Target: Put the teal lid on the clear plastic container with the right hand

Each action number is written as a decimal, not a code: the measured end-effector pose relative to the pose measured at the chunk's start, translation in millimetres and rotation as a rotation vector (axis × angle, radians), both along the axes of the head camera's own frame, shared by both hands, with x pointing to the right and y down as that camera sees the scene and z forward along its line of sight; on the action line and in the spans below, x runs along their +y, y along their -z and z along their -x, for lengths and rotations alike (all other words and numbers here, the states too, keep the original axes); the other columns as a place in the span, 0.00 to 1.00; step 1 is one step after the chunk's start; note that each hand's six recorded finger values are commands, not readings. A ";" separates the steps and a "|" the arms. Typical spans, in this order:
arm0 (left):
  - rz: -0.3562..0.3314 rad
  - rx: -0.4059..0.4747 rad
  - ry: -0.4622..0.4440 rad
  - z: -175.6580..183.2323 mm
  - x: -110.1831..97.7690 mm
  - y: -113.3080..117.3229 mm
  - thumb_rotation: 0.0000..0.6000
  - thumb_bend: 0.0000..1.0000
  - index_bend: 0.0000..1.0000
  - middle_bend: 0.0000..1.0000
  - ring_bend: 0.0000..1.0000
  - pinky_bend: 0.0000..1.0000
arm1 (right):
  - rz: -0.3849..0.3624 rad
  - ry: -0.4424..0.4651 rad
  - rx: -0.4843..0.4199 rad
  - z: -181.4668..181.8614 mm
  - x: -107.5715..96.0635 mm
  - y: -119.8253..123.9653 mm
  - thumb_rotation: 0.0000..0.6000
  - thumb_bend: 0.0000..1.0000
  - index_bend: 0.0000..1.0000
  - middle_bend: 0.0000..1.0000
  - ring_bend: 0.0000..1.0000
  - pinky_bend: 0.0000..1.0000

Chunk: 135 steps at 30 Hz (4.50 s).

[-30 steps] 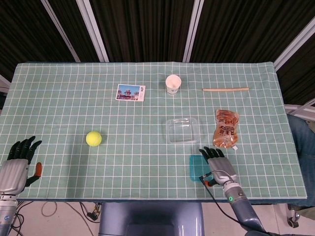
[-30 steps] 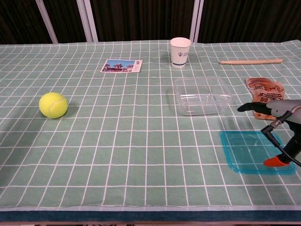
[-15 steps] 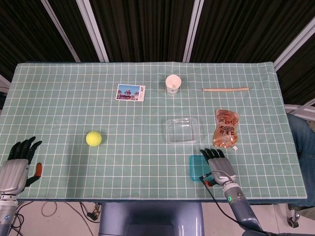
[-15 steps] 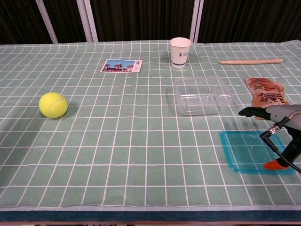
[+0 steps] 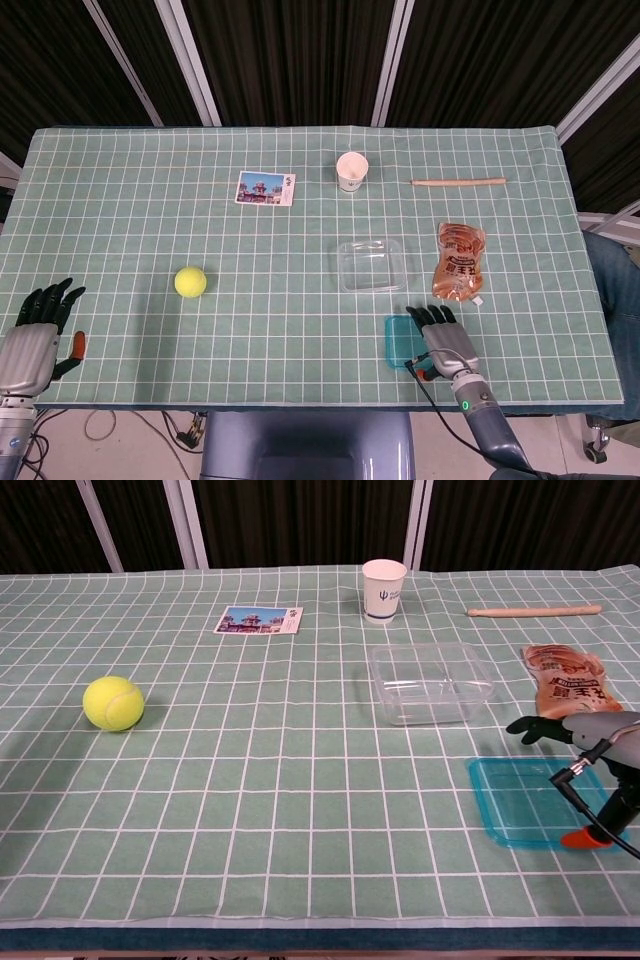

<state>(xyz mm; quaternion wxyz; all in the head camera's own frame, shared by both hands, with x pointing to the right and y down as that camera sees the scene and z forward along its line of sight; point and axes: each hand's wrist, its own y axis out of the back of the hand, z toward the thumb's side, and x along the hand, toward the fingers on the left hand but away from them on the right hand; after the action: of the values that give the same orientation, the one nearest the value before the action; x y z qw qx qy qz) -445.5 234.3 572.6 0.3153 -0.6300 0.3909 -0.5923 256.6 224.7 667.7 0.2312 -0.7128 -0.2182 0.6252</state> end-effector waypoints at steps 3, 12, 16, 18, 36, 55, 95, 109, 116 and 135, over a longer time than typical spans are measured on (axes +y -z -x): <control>0.000 -0.001 -0.001 0.0 0.0 0.1 1.00 0.56 0.12 0.00 0.00 0.00 | 0.000 0.005 0.001 0.0 0.4 -0.3 1.00 0.21 0.01 0.14 0.00 0.00; 0.003 -0.005 -0.002 0.1 0.1 -0.4 1.00 0.56 0.12 0.00 0.00 0.00 | -0.002 0.005 0.003 0.8 2.2 -2.1 1.00 0.21 0.01 0.14 0.00 0.00; 0.004 -0.005 0.000 0.6 0.2 -0.6 1.00 0.56 0.12 0.00 0.00 0.00 | 0.002 0.006 0.010 1.1 3.9 -4.0 1.00 0.19 0.01 0.14 0.00 0.00; 0.004 -0.005 -0.001 0.3 0.2 -0.7 1.00 0.56 0.12 0.00 0.00 0.00 | 0.005 0.007 0.015 1.4 5.2 -4.9 1.00 0.17 0.01 0.14 0.00 0.00; 0.011 -0.001 0.004 0.4 0.5 -1.0 1.00 0.56 0.12 0.00 0.00 0.00 | -0.001 0.001 0.026 5.9 5.7 -7.4 1.00 0.16 0.01 0.14 0.00 0.00; 0.009 -0.003 0.006 0.9 0.4 -0.8 1.00 0.56 0.12 0.00 0.00 0.00 | 0.002 -0.005 0.030 9.4 4.5 -12.6 1.00 0.15 0.01 0.14 0.00 0.00; 0.011 -0.002 0.009 1.2 0.1 -0.9 1.00 0.56 0.12 0.00 0.00 0.00 | 0.008 -0.005 0.050 8.2 7.3 -21.1 1.00 0.16 0.01 0.21 0.00 0.00; 0.014 -0.001 0.011 1.5 0.3 -1.1 1.00 0.56 0.13 0.00 0.00 0.00 | 0.029 0.006 0.051 9.4 8.6 -23.0 1.00 0.16 0.02 0.32 0.06 0.00; 0.017 -0.001 0.014 1.8 0.5 -1.0 1.00 0.56 0.13 0.00 0.00 0.00 | 0.014 -0.009 0.017 12.4 4.9 -20.6 1.00 0.16 0.02 0.38 0.09 0.00; 0.026 0.000 0.017 2.0 1.1 -1.4 1.00 0.56 0.13 0.00 0.00 0.00 | -0.026 0.009 -0.022 15.9 1.6 -12.1 1.00 0.15 0.02 0.38 0.09 0.00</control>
<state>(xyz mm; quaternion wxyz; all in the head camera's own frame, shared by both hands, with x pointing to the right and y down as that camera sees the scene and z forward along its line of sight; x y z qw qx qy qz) -447.5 235.4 574.0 0.3020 -0.6306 0.3887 -0.6001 240.7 226.3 679.8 0.2409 -0.7173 -0.2258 0.6136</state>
